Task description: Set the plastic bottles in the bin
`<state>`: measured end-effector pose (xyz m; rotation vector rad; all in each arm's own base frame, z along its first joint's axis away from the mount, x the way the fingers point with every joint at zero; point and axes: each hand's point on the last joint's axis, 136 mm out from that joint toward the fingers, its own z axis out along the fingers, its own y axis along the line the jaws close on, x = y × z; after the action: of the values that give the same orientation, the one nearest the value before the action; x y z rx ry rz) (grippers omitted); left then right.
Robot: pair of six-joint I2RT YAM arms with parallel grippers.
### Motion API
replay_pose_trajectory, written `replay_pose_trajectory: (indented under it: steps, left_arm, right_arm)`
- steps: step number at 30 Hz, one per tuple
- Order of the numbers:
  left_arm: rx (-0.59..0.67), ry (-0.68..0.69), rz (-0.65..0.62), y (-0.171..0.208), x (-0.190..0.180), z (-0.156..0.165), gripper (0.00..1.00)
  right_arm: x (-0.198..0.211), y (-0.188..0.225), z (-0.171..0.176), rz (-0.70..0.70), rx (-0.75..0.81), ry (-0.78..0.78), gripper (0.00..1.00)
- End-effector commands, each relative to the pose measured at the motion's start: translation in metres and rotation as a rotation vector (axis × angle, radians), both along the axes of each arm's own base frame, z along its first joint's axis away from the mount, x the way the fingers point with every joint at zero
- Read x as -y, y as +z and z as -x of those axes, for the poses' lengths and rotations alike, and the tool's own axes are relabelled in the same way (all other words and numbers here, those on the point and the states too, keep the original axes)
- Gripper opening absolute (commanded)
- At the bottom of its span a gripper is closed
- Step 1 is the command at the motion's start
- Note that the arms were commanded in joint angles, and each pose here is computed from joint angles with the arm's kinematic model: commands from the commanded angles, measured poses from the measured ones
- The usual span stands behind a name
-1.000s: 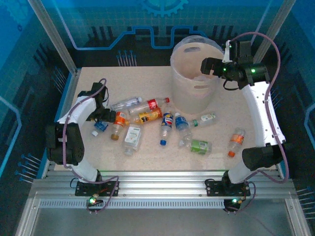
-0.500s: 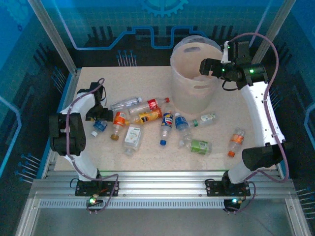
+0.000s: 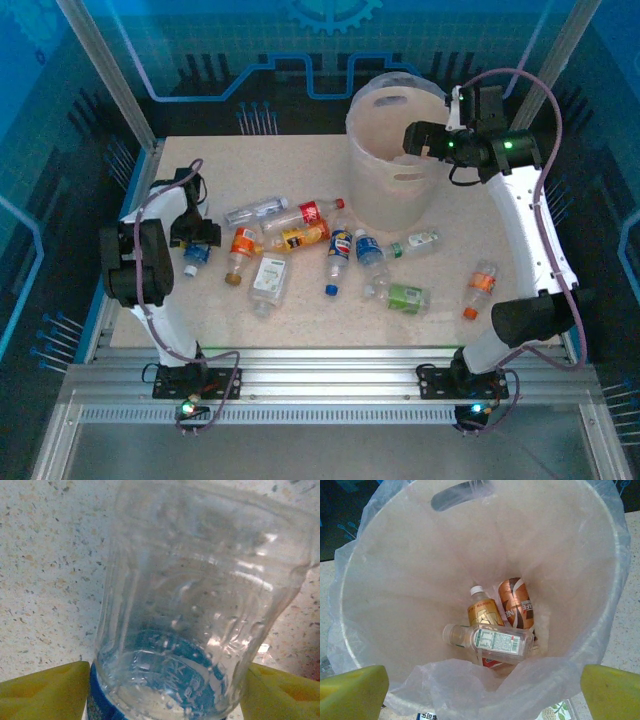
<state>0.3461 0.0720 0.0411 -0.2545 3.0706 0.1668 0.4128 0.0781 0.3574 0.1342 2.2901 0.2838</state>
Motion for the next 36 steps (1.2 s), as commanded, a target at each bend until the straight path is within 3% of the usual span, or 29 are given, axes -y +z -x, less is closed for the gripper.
replay_pose_trajectory:
  steps: [1,8,11,14,17,20,29,36]
  left_arm:
    - [-0.082,0.025,0.008,-0.021,-0.006,0.012,0.81]
    - [-0.104,0.028,0.009,-0.03,-0.008,0.014,0.84]
    - [-0.103,0.033,0.005,-0.03,-0.009,0.013,0.77]
    - [-0.094,0.035,-0.001,-0.027,-0.01,0.013,0.62]
    - [-0.07,0.043,-0.006,-0.017,-0.01,0.012,0.56]
    - [-0.023,0.05,-0.011,0.0,-0.01,0.009,0.55]
    - [0.266,0.042,0.034,0.092,0.012,-0.003,0.54]
    - [0.587,-0.14,0.232,0.175,0.093,-0.019,0.54]
  right_arm:
    - [-0.008,-0.004,0.0,-0.007,-0.008,0.019,1.0]
    - [-0.014,-0.009,-0.002,-0.012,-0.019,0.033,1.0]
    - [-0.016,-0.011,-0.002,-0.011,-0.023,0.036,1.0]
    - [-0.016,-0.012,-0.002,-0.01,-0.027,0.037,1.0]
    - [-0.018,-0.013,-0.001,-0.013,-0.027,0.041,1.0]
    - [-0.019,-0.012,0.0,-0.02,-0.024,0.048,1.0]
    - [-0.03,-0.004,0.008,-0.073,0.008,0.098,1.0]
    - [-0.048,0.01,0.018,-0.14,0.056,0.191,1.0]
